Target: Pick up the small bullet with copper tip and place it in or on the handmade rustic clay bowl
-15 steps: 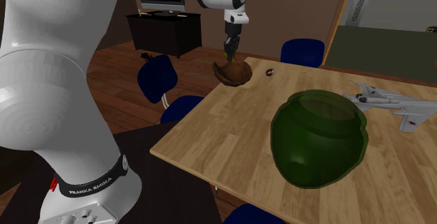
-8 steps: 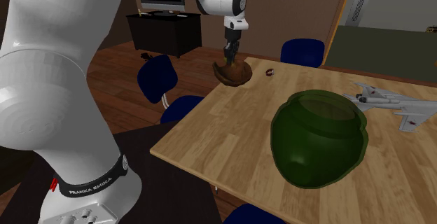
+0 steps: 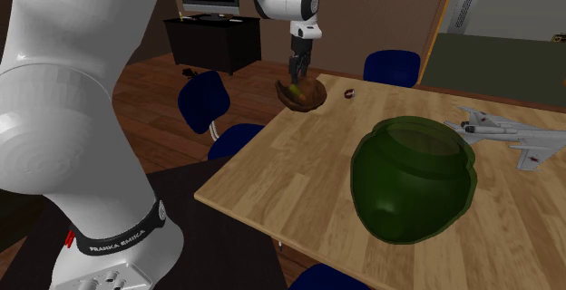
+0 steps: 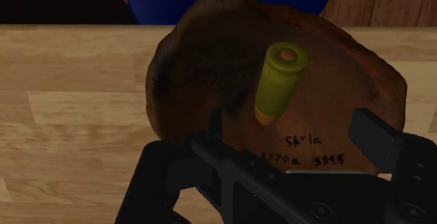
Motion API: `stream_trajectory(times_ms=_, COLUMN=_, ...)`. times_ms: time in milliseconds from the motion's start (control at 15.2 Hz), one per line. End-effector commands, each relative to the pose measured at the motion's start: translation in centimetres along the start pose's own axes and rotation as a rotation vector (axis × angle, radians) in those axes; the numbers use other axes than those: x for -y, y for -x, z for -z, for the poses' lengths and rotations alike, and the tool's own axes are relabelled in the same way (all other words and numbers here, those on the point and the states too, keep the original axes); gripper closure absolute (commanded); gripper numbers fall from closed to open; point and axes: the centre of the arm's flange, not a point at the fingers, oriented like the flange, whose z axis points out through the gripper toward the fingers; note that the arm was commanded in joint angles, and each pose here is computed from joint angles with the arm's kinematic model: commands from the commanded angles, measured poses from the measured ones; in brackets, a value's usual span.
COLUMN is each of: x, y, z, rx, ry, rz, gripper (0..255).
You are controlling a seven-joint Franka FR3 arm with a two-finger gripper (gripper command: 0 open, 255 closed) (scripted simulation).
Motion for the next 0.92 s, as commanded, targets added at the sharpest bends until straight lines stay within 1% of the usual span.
stream_trajectory(times_ms=0, x=0.0, y=0.0, z=0.0, rx=0.0, ry=0.0, rz=0.0, gripper=0)
stream_trajectory(times_ms=66, x=0.0, y=0.0, z=0.0, rx=0.0, ry=0.0, rz=0.0, gripper=0)
stream_trajectory(times_ms=330, x=0.0, y=0.0, z=5.0, rx=0.0, ry=0.0, rz=0.0, gripper=0)
stream_trajectory(times_ms=858, x=0.0, y=0.0, z=5.0, rx=0.0, ry=0.0, rz=0.0, gripper=0)
